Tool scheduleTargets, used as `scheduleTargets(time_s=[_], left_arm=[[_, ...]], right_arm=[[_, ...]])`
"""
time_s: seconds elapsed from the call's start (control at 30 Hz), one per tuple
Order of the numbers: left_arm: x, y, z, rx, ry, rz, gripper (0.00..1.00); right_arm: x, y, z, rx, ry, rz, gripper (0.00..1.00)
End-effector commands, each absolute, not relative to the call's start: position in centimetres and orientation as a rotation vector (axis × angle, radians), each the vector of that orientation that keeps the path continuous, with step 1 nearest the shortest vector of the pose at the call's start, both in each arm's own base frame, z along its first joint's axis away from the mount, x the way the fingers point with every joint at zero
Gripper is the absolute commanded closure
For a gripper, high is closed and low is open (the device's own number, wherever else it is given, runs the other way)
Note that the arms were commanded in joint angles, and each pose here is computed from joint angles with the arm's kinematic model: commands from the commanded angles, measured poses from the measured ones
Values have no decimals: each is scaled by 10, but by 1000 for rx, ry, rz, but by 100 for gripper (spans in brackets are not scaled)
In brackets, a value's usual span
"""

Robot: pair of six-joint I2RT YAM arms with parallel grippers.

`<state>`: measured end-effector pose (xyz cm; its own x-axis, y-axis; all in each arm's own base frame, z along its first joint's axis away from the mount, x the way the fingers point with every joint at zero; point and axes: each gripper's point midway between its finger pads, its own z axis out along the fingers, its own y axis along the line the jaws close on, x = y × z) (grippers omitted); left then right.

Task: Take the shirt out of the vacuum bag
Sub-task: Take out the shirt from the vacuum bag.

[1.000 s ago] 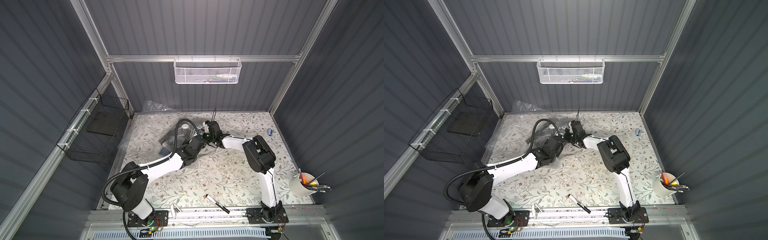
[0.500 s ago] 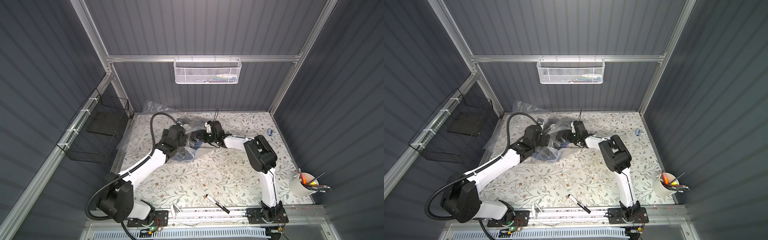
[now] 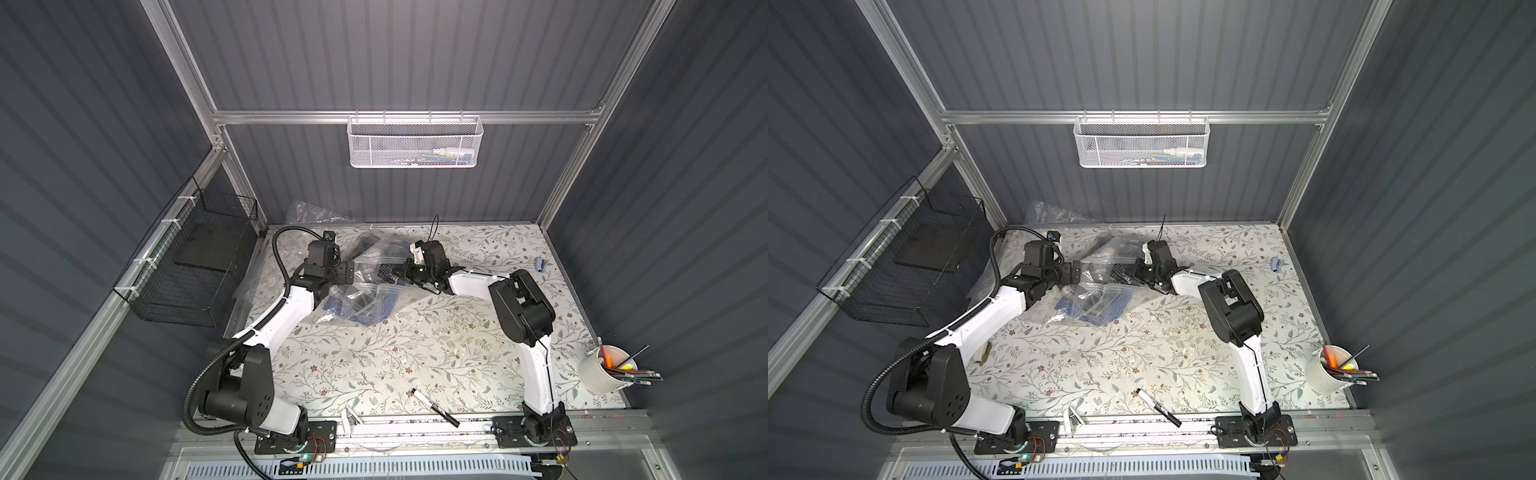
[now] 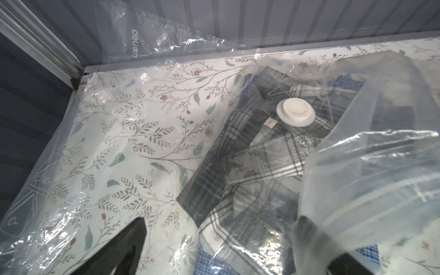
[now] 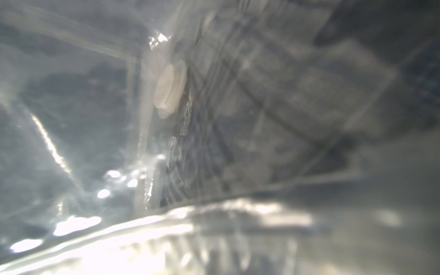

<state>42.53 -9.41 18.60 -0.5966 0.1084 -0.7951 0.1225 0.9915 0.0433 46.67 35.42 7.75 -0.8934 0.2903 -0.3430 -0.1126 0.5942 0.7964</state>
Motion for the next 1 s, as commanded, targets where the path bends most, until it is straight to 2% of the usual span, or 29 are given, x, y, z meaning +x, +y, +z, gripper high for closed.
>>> scheduleTargets(time_s=[0.0, 0.27, 0.43, 0.57, 0.67, 0.77, 0.9, 0.97], left_arm=[[420, -103, 215, 209, 2177, -82, 2], [410, -117, 158, 210, 2266, -200, 16], [411, -115, 146, 223, 2276, -178, 17], [412, -115, 140, 232, 2280, -175, 17], [413, -117, 136, 239, 2287, -184, 16], [413, -119, 135, 247, 2286, -194, 10], [413, -126, 152, 268, 2260, -237, 1], [411, -132, 170, 292, 2233, -284, 1]], right_arm=[[474, 355, 93, 150, 2338, 1286, 100], [465, 345, 153, 113, 2297, 1252, 100], [456, 334, 176, 96, 2311, 1184, 100], [455, 329, 149, 120, 2408, 1120, 100], [461, 327, 149, 153, 2418, 1126, 100], [464, 334, 154, 106, 2408, 1116, 100], [463, 337, 114, 118, 2491, 1085, 100], [463, 335, 97, 156, 2494, 1090, 100]])
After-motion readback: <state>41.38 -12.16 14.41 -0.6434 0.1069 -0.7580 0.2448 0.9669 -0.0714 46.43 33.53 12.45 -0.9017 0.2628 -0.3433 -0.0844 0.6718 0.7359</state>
